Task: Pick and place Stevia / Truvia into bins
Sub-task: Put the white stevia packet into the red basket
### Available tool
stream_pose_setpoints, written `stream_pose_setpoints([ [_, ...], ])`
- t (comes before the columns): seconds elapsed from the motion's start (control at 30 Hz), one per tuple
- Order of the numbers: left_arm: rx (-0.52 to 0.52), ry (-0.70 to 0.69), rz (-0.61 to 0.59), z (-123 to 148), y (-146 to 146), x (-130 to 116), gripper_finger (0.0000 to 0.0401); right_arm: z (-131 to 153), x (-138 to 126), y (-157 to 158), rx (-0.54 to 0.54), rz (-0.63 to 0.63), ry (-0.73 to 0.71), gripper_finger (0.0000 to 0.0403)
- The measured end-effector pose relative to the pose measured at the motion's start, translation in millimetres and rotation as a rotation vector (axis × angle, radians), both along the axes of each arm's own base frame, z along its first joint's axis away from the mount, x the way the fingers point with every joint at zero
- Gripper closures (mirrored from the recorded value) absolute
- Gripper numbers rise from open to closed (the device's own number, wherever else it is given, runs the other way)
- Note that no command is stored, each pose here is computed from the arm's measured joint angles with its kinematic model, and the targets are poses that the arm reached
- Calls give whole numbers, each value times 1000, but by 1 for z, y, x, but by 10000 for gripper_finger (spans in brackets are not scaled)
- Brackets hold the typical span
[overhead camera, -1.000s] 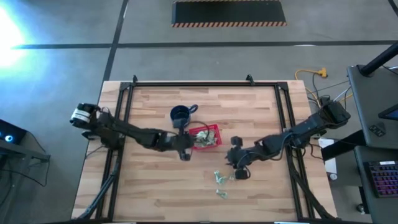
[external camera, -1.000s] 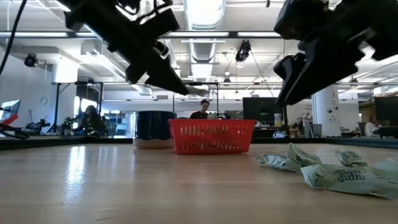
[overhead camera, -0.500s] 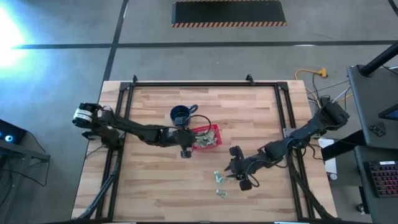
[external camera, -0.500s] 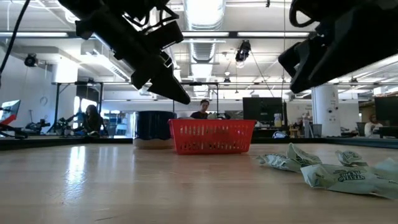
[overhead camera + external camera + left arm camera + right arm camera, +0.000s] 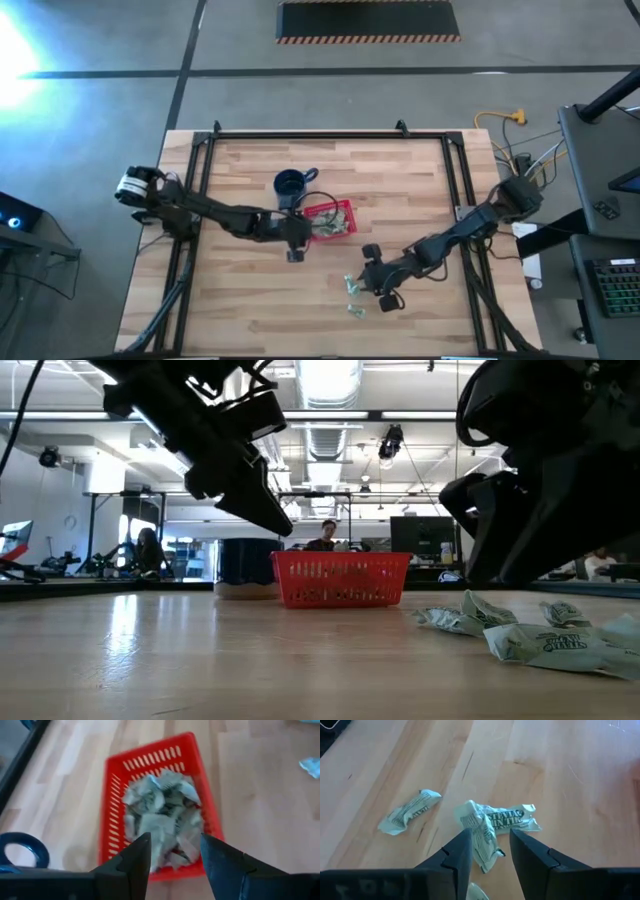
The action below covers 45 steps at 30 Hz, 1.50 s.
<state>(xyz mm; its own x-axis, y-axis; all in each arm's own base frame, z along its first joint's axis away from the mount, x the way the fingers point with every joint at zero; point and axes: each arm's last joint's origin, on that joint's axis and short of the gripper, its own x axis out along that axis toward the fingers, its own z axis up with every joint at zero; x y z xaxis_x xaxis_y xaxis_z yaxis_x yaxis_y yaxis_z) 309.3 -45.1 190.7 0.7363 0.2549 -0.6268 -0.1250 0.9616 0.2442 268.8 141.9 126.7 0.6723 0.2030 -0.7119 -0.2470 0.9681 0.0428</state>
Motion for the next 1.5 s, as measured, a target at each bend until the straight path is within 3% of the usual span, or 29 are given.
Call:
stream_pose_setpoints([
  [0.3,-35,0,-58,1,-27,-7,247,-9,2,1,-2,-9,18,290],
  [0.6,-64,-99,-128,31,-45,-21,247,-14,2,0,-15,-11,33,304],
  [0.93,-94,-185,-205,56,-62,-42,247,-15,1,0,-30,30,49,387],
  [1.07,-104,-207,-230,62,-67,-47,247,-14,1,0,-45,43,44,394],
  [1.33,-106,-216,-240,65,-70,-50,247,14,-1,-2,-84,52,-61,394],
  [1.5,-105,-214,-240,65,-70,-50,247,37,-4,-10,-234,-9,-177,394],
])
